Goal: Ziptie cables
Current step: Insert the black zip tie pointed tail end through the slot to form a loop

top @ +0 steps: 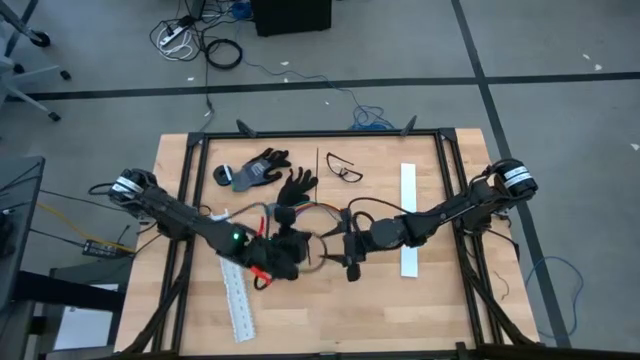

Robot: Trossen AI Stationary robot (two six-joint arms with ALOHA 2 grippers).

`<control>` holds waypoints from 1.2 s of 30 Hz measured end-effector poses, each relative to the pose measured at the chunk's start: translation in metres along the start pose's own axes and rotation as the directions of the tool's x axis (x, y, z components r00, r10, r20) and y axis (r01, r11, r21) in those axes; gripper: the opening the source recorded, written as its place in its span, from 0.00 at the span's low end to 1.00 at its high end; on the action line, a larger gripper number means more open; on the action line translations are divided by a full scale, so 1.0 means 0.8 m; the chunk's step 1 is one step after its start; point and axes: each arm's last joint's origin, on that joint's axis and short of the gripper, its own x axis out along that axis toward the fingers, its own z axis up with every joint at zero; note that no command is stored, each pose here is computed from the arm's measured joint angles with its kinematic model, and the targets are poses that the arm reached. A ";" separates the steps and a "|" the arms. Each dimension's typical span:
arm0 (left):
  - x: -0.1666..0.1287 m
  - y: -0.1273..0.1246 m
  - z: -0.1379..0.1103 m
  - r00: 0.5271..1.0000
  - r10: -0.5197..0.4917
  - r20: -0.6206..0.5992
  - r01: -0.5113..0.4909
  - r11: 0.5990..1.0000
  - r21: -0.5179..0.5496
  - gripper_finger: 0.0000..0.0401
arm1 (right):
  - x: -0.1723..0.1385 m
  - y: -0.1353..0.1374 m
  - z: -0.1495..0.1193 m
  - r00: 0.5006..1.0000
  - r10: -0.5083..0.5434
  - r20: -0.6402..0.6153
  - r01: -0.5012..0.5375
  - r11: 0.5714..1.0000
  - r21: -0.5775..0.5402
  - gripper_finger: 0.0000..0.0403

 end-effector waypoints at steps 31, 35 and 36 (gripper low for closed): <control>0.031 0.055 0.001 0.836 -0.527 0.153 0.517 0.660 -0.545 0.00 | -0.024 -0.020 0.052 0.981 -0.026 0.191 0.013 0.997 0.071 0.43; 0.034 0.060 0.002 0.840 -0.515 0.169 0.516 0.665 -0.539 0.00 | -0.022 -0.025 0.050 0.980 0.014 0.200 -0.037 0.993 0.111 0.42; 0.036 0.061 0.002 0.842 -0.512 0.172 0.515 0.666 -0.540 0.00 | -0.022 -0.027 0.050 0.980 0.011 0.199 -0.035 0.993 0.117 0.42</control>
